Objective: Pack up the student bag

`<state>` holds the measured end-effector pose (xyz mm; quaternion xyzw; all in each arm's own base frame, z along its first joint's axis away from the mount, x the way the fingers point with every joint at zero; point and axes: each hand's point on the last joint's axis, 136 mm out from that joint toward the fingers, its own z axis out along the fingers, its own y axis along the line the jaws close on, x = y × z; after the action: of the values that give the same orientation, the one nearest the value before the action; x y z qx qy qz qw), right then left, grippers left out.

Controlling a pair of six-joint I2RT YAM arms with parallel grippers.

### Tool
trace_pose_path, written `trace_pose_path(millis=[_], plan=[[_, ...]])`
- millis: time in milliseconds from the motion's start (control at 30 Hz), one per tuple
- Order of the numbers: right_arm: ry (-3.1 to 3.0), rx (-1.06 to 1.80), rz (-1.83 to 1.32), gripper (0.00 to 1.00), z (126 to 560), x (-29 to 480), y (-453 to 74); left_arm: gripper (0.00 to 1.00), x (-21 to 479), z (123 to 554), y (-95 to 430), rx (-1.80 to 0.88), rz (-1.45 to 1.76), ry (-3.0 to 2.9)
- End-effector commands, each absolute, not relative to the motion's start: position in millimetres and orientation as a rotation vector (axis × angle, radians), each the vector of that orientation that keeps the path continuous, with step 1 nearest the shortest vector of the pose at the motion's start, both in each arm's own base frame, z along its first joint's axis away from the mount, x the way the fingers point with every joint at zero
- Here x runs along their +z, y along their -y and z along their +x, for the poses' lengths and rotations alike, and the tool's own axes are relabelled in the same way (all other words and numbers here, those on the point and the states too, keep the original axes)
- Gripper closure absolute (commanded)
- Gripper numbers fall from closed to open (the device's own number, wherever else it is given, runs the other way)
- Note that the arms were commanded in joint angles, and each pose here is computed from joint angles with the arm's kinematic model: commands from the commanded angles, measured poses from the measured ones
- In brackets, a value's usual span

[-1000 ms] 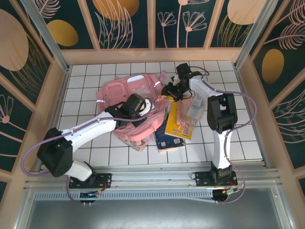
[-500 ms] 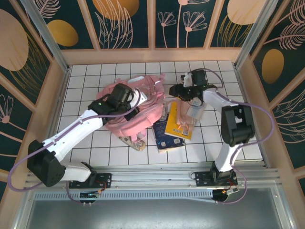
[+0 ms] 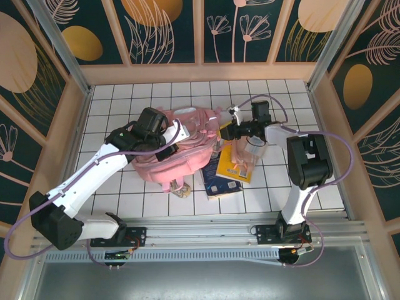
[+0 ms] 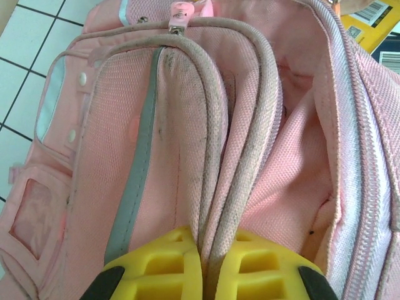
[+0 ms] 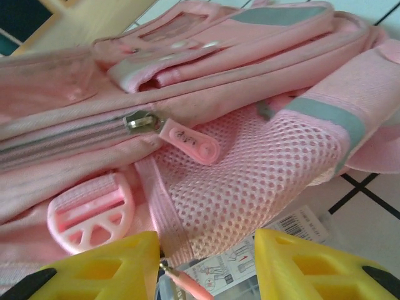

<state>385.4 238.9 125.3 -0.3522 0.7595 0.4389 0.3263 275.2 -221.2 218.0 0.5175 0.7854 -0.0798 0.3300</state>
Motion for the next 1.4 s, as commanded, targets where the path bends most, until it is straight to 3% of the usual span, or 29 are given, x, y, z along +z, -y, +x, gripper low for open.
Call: trace_pose_path(millis=[0, 333, 900, 1033, 1200, 1367], plan=[[-1.878, 1.247, -1.051, 0.55, 368, 142, -232, 1.0, 262, 282, 230, -0.222, 1.326, -1.895], [-1.858, 1.372, -1.088, 0.54, 339, 140, -230, 1.0, 264, 280, 229, -0.228, 1.32, -1.895], [-1.862, 1.481, -1.185, 0.56, 350, 118, -265, 1.0, 270, 273, 222, -0.219, 1.311, -1.905], [-1.87, 1.475, -1.182, 0.66, 349, 116, -264, 1.0, 267, 273, 222, -0.219, 1.325, -1.91], [-1.878, 1.458, -1.177, 1.0, 349, 119, -261, 1.0, 268, 275, 223, -0.215, 1.323, -1.906], [-1.919, 1.41, -1.192, 1.0, 342, 123, -257, 1.0, 266, 279, 223, -0.195, 1.323, -1.912]])
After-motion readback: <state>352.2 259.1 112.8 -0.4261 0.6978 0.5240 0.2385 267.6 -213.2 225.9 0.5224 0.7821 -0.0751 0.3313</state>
